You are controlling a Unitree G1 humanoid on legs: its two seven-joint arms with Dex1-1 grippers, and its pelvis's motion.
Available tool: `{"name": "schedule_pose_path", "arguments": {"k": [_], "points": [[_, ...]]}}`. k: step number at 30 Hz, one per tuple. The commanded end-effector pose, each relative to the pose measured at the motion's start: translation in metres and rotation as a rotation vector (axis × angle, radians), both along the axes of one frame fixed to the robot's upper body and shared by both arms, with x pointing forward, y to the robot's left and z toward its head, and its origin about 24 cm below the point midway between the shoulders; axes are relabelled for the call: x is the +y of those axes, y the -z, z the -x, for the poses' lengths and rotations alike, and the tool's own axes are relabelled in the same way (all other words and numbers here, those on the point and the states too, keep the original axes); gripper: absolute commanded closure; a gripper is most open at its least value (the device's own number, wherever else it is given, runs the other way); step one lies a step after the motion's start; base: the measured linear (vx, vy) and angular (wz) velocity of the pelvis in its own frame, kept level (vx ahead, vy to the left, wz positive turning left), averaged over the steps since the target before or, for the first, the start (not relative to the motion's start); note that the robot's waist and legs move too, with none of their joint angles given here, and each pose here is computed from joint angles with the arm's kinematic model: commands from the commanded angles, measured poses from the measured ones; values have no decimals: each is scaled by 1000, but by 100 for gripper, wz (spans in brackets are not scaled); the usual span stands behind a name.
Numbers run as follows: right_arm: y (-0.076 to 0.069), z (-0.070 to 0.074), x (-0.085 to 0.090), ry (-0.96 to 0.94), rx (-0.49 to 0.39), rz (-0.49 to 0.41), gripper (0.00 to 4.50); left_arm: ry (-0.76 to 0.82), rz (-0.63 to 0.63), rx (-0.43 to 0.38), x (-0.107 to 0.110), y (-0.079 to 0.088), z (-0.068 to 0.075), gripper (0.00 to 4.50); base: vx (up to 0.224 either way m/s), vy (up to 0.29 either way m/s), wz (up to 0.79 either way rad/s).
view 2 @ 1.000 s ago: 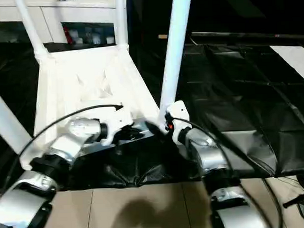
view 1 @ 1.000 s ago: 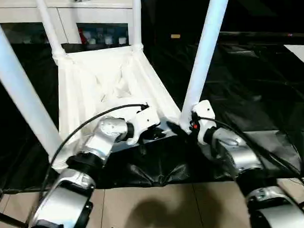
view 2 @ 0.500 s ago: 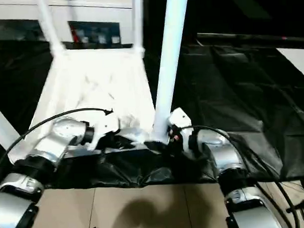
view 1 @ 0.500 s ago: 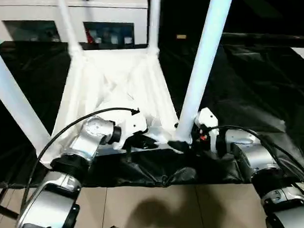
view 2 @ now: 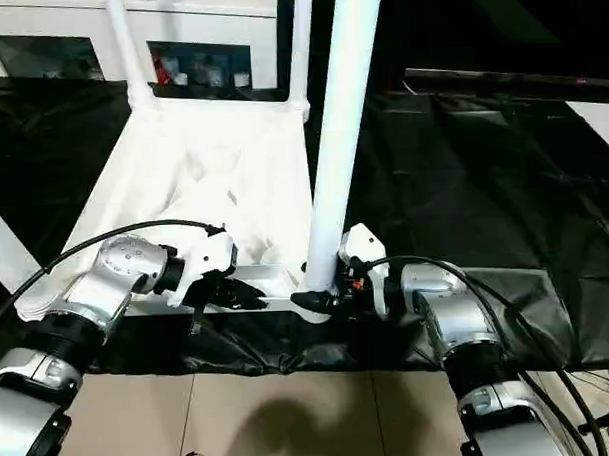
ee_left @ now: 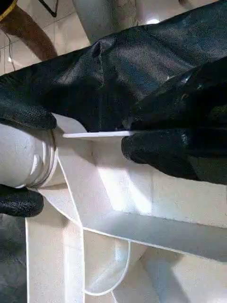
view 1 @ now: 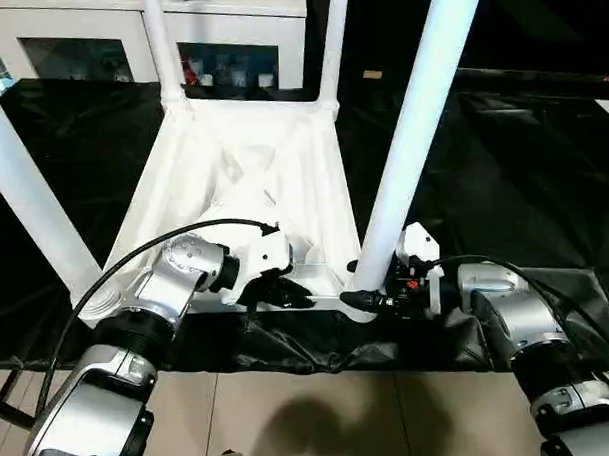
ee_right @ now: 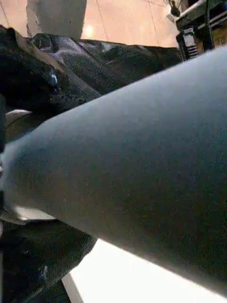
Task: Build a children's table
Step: Rotate leg to tighten
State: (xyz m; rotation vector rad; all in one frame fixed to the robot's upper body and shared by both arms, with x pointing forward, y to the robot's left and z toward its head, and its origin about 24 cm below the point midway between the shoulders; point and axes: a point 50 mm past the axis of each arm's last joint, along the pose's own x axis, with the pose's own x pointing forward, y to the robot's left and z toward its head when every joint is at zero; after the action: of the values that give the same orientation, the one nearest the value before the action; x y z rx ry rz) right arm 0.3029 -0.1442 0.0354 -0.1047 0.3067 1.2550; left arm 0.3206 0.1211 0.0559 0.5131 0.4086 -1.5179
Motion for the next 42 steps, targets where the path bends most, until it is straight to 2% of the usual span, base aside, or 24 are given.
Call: {"name": "schedule_pose_path", "arguments": {"k": [1,6,9,13,15,17,18,20,23,24,28,34,36,42], "points": [[2,4,11,-31,9,-29,188,43,15,-2,-17,2,4,450,0,0,0],[10,-4,17,178,-11,-41,188,-61,47,-41,-27,1,-4,450,0,0,0],[17,-18,26,467,1,-73,188,-193,93,-93,-50,-2,-13,450,0,0,0],[18,-25,32,584,14,-87,188,-239,108,-113,-62,-4,-16,450,0,0,0],[16,-33,42,725,23,-88,188,-299,119,-151,-77,-6,-19,450,0,0,0],[17,-36,46,770,38,-88,188,-330,122,-168,-81,-6,-20,450,0,0,0],[16,-37,54,780,40,-101,188,-358,124,-180,-86,-6,-21,450,0,0,0],[13,-37,66,779,4,-100,188,-375,128,-190,-92,-5,-20,450,0,0,0],[12,-36,73,761,-32,-90,188,-361,140,-191,-96,-3,-17,450,0,0,0],[13,-35,74,754,-35,-90,133,-358,144,-187,-96,-3,-16,450,0,0,0],[11,-34,73,731,-25,-131,101,-330,141,-188,-89,0,-14,450,0,0,0],[2,-37,50,672,-114,-108,51,-243,129,-176,-71,-1,-12,450,0,0,0],[-1,-34,37,545,-134,-91,51,-202,121,-160,-61,-1,-10,450,0,0,0],[-5,-22,23,300,-158,-45,51,-119,104,-112,-47,-1,-6,450,0,0,0]]}}
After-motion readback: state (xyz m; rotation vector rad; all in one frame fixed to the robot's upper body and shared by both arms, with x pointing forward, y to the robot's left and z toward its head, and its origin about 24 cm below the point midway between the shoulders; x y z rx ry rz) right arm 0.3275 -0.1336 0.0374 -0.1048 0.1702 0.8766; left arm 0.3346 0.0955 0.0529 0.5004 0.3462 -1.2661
